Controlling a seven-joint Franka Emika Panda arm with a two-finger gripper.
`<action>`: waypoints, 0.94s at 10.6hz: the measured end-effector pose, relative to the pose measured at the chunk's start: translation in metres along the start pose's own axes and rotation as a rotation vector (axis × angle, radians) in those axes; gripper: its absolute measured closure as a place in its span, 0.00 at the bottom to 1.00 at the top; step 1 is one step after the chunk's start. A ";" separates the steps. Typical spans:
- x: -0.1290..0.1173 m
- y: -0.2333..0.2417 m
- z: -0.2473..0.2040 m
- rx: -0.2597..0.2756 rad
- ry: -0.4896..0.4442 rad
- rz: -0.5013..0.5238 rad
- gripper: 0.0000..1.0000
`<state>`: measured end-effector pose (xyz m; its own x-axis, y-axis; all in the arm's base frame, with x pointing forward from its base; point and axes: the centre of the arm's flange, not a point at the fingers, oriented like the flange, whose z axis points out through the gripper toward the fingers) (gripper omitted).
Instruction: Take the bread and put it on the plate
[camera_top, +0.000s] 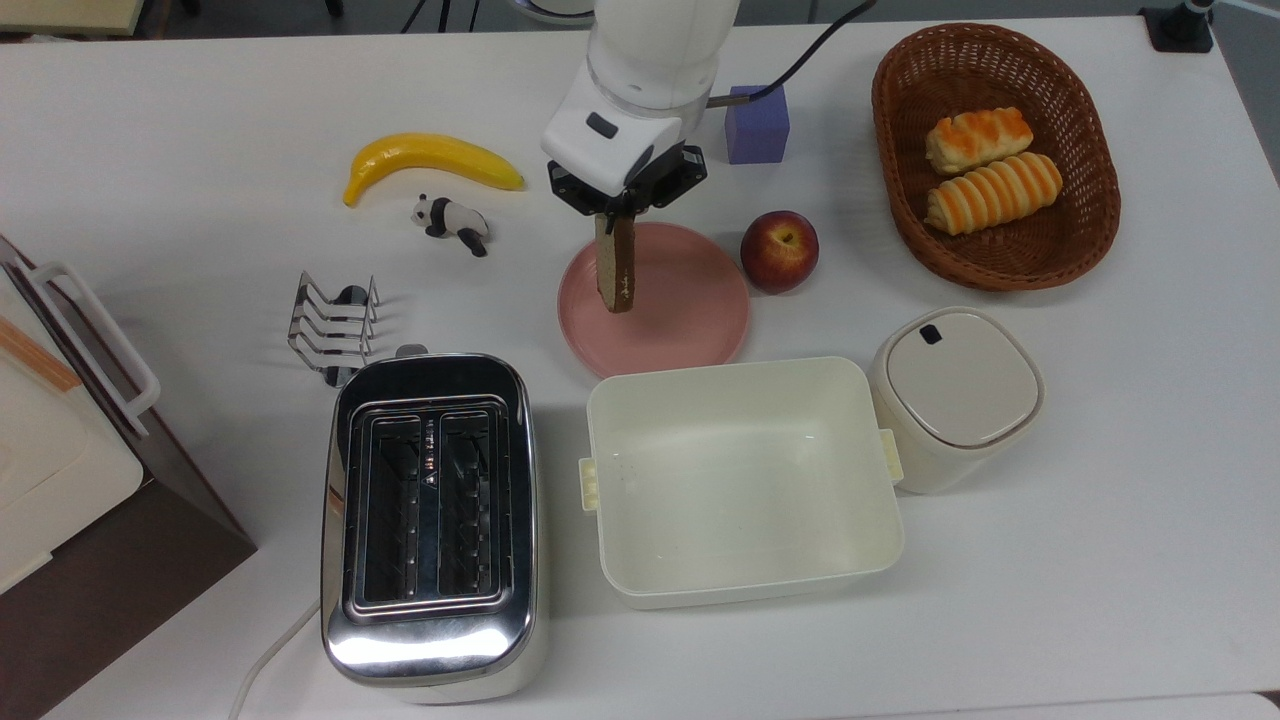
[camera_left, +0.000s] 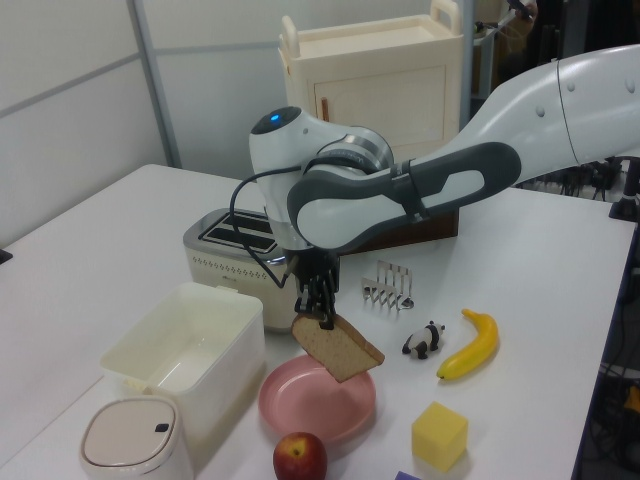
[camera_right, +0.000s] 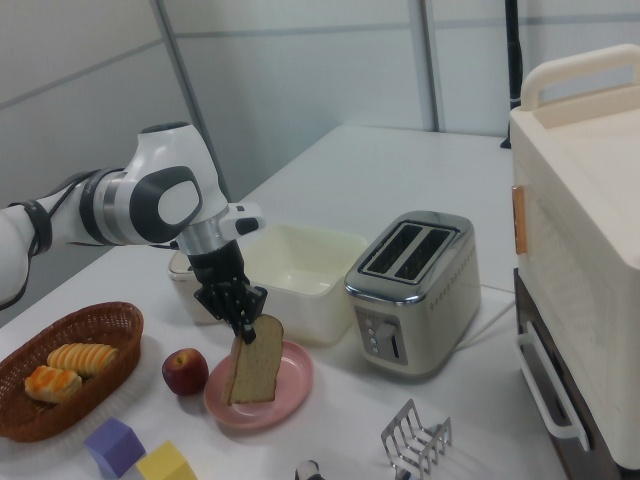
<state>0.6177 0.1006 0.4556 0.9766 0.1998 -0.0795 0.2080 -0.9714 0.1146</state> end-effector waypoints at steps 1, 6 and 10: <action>0.000 -0.002 0.001 -0.002 -0.001 -0.004 0.88; 0.002 0.000 -0.001 -0.004 0.018 -0.002 0.55; 0.002 0.001 -0.001 -0.021 0.019 -0.006 0.00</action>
<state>0.6199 0.0999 0.4564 0.9761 0.2082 -0.0617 0.2148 -0.9673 0.1347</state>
